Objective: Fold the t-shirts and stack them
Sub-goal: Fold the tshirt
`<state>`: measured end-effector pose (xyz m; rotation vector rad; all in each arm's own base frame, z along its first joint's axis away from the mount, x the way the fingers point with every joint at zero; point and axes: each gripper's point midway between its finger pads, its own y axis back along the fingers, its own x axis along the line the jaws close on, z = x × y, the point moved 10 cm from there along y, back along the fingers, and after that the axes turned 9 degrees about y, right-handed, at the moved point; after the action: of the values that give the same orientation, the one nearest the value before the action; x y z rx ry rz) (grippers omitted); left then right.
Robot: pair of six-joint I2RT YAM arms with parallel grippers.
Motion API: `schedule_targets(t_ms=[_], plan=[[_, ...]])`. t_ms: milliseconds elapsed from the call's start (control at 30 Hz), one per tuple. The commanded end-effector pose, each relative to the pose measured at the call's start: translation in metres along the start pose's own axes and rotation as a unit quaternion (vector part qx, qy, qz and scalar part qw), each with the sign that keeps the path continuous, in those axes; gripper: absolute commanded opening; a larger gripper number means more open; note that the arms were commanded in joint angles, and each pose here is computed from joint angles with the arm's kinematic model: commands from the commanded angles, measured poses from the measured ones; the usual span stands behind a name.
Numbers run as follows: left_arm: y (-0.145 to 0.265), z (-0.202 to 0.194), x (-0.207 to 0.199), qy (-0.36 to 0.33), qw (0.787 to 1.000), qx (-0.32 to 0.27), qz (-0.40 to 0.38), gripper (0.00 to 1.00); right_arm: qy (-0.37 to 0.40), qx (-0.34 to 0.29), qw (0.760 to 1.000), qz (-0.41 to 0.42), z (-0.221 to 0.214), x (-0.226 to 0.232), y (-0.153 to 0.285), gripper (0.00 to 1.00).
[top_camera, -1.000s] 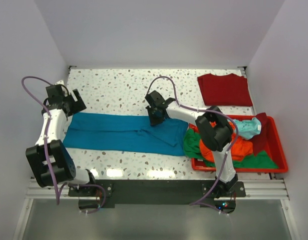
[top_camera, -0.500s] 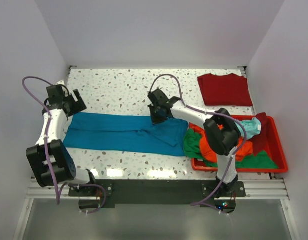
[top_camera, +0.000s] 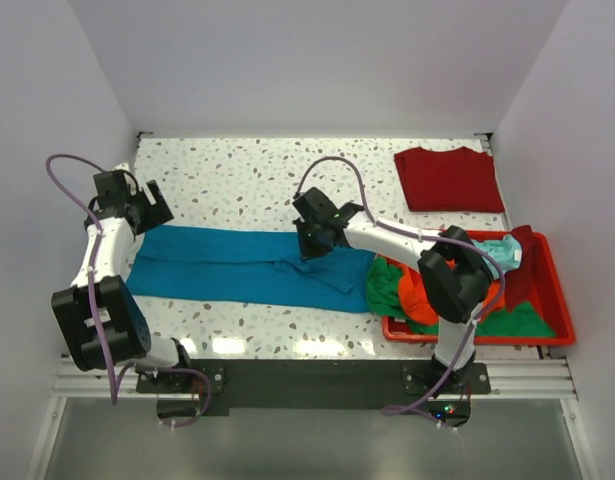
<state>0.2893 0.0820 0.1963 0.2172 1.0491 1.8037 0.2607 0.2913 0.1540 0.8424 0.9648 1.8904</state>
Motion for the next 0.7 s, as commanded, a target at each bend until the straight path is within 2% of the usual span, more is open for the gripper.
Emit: schedule_targets(t_ms=[0, 433, 500, 567, 600, 667], plan=[[-0.002, 0.003, -0.002, -0.01, 1.0, -0.01, -0.011, 0.85, -0.008, -0.015, 1.0, 0.021, -0.004, 0.017, 0.019, 0.0], [-0.004, 0.001, -0.002, -0.008, 1.0, -0.003, -0.011, 0.85, 0.001, 0.019, 0.999, 0.035, -0.028, 0.053, 0.007, 0.0], [-0.005, 0.001, -0.002, -0.009, 1.0, -0.002, -0.011, 0.85, 0.002, 0.02, 0.999, 0.035, -0.029, 0.054, 0.007, 0.04], [-0.006, 0.001, -0.001, -0.009, 1.0, -0.001, -0.009, 0.85, 0.005, 0.02, 0.999, 0.037, -0.029, 0.057, 0.009, 0.14], [-0.006, 0.001, -0.001, -0.008, 1.0, -0.002, -0.008, 0.85, 0.006, 0.021, 0.999, 0.037, -0.03, 0.057, 0.009, 0.25], [-0.007, 0.001, -0.001, -0.01, 1.0, 0.0, -0.006, 0.85, 0.005, 0.018, 0.999, 0.039, -0.028, 0.059, 0.01, 0.34]])
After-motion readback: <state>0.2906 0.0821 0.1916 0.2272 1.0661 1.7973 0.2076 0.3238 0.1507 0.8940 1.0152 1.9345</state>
